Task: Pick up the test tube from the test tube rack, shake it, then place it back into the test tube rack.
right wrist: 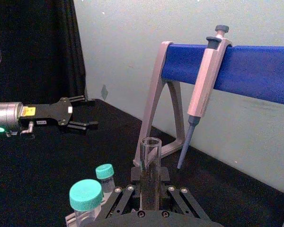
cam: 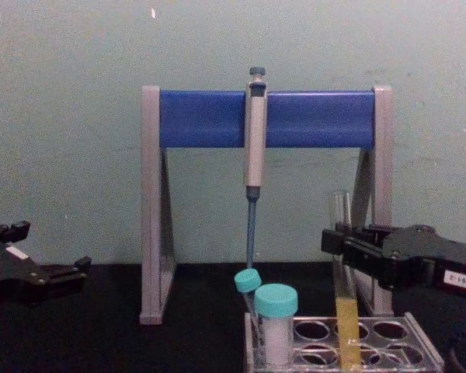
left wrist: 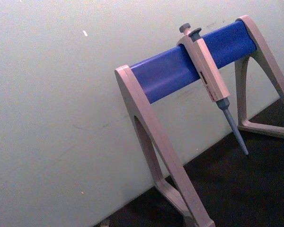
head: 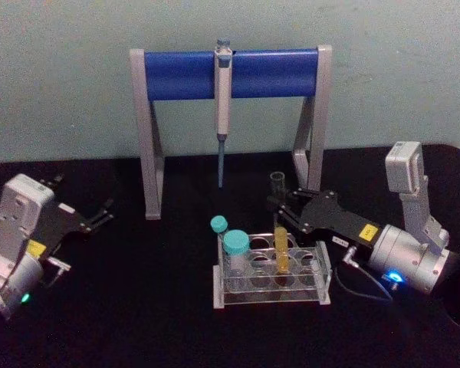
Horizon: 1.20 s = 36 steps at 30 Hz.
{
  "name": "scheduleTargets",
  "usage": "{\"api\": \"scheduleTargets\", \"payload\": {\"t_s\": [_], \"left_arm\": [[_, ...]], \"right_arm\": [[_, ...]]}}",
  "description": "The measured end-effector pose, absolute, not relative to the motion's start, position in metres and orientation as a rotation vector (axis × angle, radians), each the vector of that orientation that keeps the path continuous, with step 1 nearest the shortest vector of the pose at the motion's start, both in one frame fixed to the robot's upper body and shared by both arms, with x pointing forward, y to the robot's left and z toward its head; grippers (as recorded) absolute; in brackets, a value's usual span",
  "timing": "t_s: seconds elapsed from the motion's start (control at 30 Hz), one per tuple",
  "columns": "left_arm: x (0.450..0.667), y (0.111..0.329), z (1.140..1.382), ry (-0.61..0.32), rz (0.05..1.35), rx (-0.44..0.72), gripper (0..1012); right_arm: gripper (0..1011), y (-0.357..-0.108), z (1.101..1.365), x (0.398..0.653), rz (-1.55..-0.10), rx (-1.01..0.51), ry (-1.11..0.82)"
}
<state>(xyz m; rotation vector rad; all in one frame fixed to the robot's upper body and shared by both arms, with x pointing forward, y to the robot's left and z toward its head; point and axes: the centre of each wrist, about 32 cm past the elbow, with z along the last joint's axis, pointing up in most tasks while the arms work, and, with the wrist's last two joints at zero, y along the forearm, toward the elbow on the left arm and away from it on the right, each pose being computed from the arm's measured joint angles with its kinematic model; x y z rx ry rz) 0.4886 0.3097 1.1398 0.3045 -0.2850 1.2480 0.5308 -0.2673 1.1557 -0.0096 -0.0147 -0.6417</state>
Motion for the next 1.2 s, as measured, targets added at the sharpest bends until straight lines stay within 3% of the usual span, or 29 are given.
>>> {"api": "scheduleTargets", "payload": {"t_s": [1.2], "left_arm": [[0.4886,0.3097,1.1398,-0.285,1.248,0.304,1001]], "right_arm": [[224,-0.2688,1.1538,0.5319,-0.633,-0.027,-0.002]]}}
